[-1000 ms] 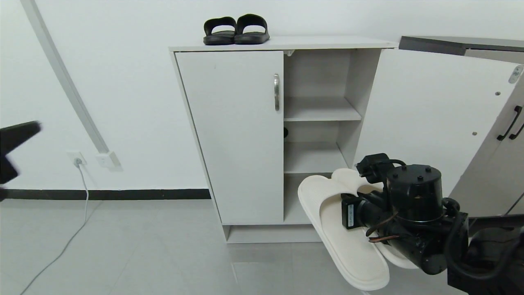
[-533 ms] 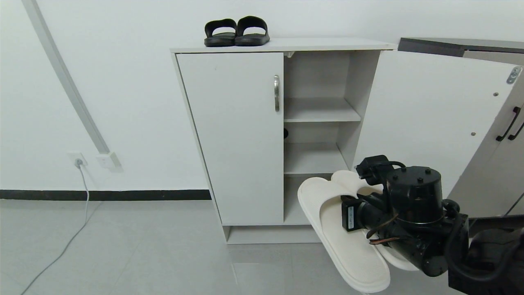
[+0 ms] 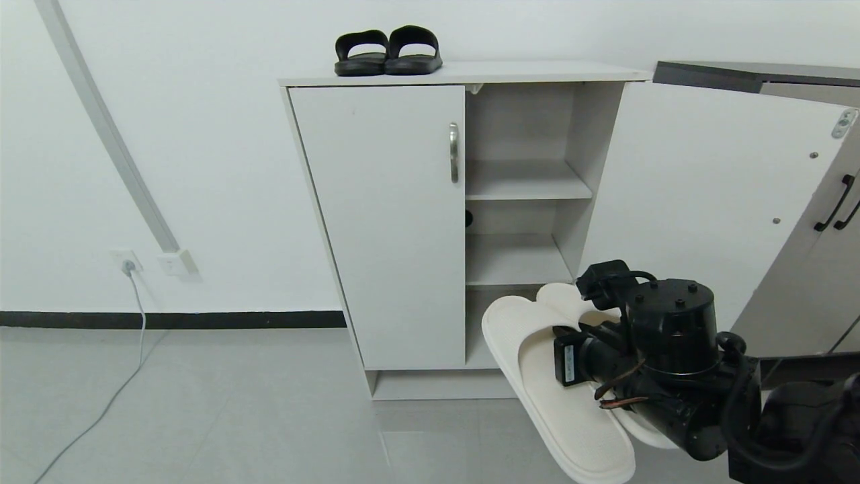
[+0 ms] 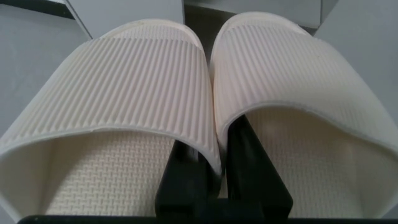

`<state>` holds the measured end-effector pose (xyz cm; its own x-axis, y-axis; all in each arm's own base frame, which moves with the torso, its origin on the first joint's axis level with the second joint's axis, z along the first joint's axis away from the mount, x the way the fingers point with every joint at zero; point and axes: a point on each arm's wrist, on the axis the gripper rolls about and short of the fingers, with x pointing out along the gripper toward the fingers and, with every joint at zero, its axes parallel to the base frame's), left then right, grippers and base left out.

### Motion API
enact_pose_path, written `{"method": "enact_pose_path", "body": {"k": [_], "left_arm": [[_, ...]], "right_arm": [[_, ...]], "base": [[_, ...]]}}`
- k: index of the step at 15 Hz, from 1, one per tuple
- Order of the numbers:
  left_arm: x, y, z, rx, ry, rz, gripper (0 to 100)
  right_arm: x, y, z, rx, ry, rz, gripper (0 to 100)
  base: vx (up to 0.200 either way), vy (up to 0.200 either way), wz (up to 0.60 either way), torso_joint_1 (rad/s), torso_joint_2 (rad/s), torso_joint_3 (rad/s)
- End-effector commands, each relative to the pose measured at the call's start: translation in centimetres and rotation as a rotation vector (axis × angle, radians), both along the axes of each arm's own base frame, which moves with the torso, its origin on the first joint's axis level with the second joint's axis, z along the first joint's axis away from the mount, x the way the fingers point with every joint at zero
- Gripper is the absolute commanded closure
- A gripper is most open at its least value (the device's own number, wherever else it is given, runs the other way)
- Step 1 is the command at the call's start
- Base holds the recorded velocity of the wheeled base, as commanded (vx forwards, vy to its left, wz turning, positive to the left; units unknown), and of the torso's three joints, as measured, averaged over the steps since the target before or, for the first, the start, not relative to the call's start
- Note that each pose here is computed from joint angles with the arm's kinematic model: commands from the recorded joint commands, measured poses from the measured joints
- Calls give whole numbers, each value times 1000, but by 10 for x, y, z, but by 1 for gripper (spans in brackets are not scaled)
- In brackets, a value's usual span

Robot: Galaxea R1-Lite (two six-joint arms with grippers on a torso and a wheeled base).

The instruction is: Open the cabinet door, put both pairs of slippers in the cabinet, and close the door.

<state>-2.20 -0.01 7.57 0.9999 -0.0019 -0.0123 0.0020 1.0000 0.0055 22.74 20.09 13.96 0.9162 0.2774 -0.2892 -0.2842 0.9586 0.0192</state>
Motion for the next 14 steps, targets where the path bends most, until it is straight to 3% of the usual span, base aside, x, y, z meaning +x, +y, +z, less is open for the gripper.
{"method": "enact_pose_path", "body": {"k": [1,5,13,14], "left_arm": [[-1,0,0,-15,-8,2,100],[-1,0,0,-24,-11,17,100],[-1,0,0,-24,-11,17,100],[-1,0,0,-24,-11,17,100]], "right_arm": [[5,9,-7,-9,6,3,100],[27,28,-6,-2,-43,-128,100],[39,45,-26,-10,-29,-188,100],[38,49,-30,-12,-25,-177,100]], "base": [[0,0,0,0,0,0],[0,0,0,0,0,0],[0,-200,0,2,2,1],[0,0,0,0,0,0]]}}
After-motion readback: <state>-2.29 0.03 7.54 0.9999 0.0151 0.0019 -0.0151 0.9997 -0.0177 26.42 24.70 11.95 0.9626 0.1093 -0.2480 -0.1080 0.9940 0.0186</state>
